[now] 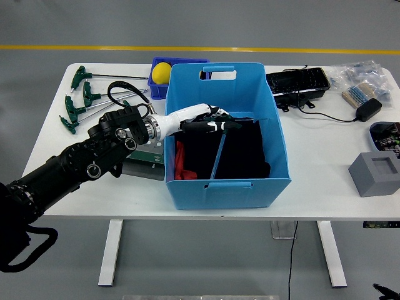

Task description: Lift tool from toolbox,place it in box,lift tool from toolbox,place it in box

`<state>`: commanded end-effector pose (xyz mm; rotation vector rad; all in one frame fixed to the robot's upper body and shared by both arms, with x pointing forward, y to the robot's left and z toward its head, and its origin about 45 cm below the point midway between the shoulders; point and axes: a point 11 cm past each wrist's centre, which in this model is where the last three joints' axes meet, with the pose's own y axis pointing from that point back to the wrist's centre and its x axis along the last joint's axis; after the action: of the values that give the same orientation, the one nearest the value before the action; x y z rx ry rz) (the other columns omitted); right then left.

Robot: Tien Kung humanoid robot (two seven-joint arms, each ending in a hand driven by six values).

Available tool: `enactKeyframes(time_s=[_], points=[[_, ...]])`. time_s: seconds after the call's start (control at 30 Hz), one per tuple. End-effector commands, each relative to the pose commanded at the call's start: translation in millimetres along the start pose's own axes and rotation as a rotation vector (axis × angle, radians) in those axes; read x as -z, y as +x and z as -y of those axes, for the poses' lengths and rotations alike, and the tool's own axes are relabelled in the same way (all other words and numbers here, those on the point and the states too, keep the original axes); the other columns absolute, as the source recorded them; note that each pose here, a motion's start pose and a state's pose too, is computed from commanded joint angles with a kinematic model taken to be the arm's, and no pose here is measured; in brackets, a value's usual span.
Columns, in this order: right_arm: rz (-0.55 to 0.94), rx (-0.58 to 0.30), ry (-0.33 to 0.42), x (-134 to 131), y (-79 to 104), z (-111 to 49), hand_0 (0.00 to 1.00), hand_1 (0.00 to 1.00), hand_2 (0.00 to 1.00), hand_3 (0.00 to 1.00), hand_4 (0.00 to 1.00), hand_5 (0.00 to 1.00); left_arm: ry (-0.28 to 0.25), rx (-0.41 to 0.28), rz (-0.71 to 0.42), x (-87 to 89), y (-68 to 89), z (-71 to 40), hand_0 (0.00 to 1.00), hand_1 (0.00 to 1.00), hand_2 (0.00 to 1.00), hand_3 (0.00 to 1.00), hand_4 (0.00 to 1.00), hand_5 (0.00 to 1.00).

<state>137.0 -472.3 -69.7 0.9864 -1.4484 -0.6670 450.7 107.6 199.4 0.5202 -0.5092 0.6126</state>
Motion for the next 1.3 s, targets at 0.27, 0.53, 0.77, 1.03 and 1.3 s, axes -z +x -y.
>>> enactKeyframes(time_s=[0.27, 0.53, 0.77, 1.03, 1.3], points=[[-0.001, 0.0, -0.005, -3, -0.8, 0.2, 0.617, 0.596, 0.667, 0.542, 0.774, 0.657, -0.041, 0.047, 0.368, -26.8, -1.1, 5.6, 0.998, 0.998, 0.998, 0.88, 0.998, 0.942], [-0.003, 0.002, -0.01, -6, -1.6, 0.4, 0.617, 0.596, 0.667, 0.541, 0.775, 0.657, 0.04, 0.175, 0.735, -28.0, -14.1, 8.7, 0.998, 0.998, 0.998, 0.862, 0.998, 0.958], [-0.001, 0.003, -0.01, -6, -1.8, 0.4, 0.617, 0.596, 0.667, 0.541, 0.775, 0.657, 0.016, 0.14, 0.8, -32.2, -9.9, 7.7, 0.998, 0.998, 0.998, 0.862, 0.998, 0.917], [0.009, 0.003, -0.008, -6, -1.9, 0.4, 0.618, 0.597, 0.667, 0.541, 0.775, 0.658, -0.118, -0.119, 0.764, -57.2, 28.0, -7.8, 0.963, 0.987, 0.998, 0.853, 0.995, 0.816], [0.014, 0.003, -0.011, -8, -2.2, 0.6, 0.617, 0.597, 0.667, 0.541, 0.775, 0.657, -0.122, -0.304, 0.528, -55.5, 74.2, -45.0, 0.862, 0.861, 0.883, 0.817, 0.968, 0.803]])
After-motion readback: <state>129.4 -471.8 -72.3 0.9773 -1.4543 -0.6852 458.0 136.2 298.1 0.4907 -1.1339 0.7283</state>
